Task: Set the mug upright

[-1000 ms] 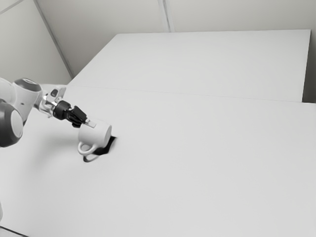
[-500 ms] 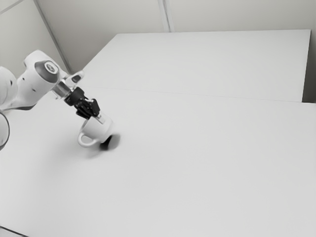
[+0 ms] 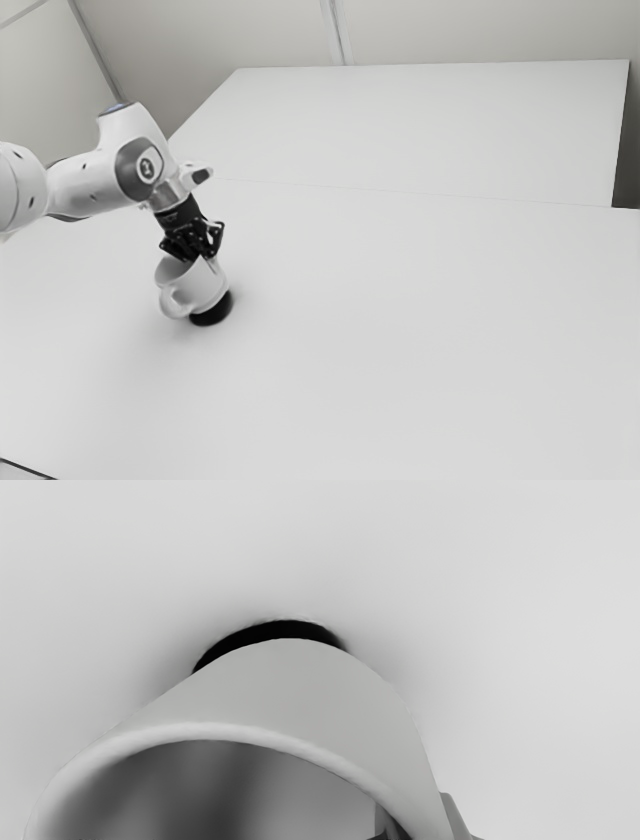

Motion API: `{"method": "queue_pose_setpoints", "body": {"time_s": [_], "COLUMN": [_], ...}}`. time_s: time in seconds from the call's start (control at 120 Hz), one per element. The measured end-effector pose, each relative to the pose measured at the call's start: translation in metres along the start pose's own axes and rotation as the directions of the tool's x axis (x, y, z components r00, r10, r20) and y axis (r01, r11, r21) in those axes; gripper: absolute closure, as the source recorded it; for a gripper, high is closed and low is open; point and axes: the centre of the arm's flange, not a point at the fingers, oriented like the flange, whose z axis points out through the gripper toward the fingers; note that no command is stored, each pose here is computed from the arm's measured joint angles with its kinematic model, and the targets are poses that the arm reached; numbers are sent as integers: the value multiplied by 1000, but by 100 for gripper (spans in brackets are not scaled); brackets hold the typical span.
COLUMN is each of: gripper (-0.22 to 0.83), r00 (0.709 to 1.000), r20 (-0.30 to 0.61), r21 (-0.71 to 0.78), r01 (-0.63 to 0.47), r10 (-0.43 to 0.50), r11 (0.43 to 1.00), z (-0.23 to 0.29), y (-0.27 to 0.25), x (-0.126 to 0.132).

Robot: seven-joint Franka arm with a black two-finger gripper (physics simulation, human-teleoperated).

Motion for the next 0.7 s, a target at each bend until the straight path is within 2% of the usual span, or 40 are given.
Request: {"method": "queue_pose_setpoints", "body": {"time_s": [0.292, 0.7], "gripper": [78, 78], "r00": [979, 929], "r20": [10, 3], "r21": [81, 163], "r01": [203, 363], "r10": [-204, -369], "r11": [976, 917], "z": [17, 43], "y": [8, 26], "x": [-11, -12]}}
